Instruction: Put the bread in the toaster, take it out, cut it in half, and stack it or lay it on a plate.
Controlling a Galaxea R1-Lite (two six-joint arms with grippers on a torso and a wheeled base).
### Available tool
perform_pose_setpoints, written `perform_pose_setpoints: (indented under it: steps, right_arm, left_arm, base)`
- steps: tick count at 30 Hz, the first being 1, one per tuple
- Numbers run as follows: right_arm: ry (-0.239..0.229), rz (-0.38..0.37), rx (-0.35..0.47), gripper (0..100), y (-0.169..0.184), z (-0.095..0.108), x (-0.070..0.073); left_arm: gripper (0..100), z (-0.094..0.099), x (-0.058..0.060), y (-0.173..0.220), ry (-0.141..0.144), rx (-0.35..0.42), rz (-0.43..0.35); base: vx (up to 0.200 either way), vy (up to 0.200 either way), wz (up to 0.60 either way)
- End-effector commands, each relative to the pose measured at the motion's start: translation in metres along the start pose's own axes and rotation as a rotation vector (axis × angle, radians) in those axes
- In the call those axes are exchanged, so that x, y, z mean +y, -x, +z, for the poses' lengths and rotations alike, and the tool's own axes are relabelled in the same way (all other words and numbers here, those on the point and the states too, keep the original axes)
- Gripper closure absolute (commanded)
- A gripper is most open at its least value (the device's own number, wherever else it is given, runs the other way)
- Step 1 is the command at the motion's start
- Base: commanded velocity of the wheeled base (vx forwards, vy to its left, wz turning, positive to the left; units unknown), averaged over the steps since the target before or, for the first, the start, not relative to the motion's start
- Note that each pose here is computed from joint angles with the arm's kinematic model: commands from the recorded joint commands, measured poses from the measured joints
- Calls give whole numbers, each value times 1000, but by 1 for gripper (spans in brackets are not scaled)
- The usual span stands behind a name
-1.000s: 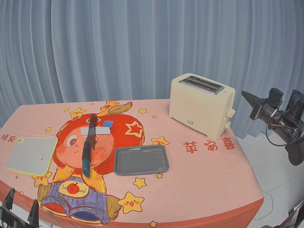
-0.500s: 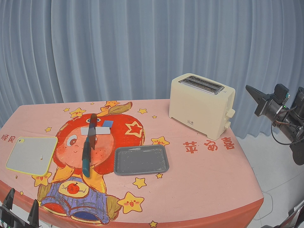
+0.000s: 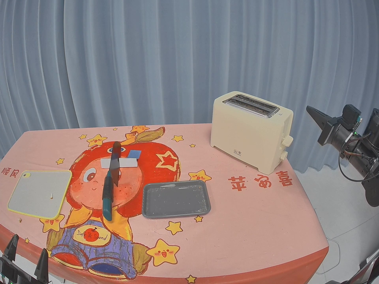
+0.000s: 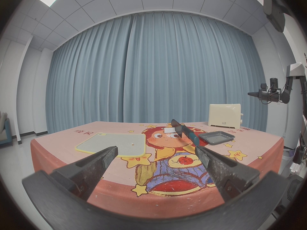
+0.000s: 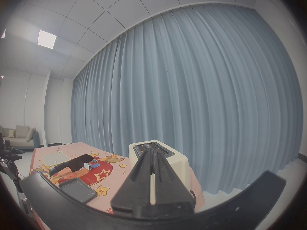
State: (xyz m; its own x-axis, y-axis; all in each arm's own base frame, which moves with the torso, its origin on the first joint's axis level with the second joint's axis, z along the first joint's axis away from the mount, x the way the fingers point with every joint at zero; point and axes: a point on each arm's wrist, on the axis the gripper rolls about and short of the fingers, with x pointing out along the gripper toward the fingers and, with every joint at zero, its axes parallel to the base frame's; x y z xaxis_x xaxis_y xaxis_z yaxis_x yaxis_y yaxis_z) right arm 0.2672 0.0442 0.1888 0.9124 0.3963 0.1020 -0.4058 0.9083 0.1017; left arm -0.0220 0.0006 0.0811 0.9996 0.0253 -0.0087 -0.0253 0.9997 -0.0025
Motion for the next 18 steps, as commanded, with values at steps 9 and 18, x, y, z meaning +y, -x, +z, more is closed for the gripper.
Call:
perform_pose_setpoints:
  steps: [9, 18]
  right_arm:
    - [1, 18, -9, 100, 0, 2, 5]
    - [1, 21, -10, 100, 1, 3, 6]
  left_arm:
    - [0, -5, 0, -1, 0, 17, -1]
    - [0, -5, 0, -1, 0, 17, 1]
  base:
    - [0, 0, 0]
    - [0, 0, 0]
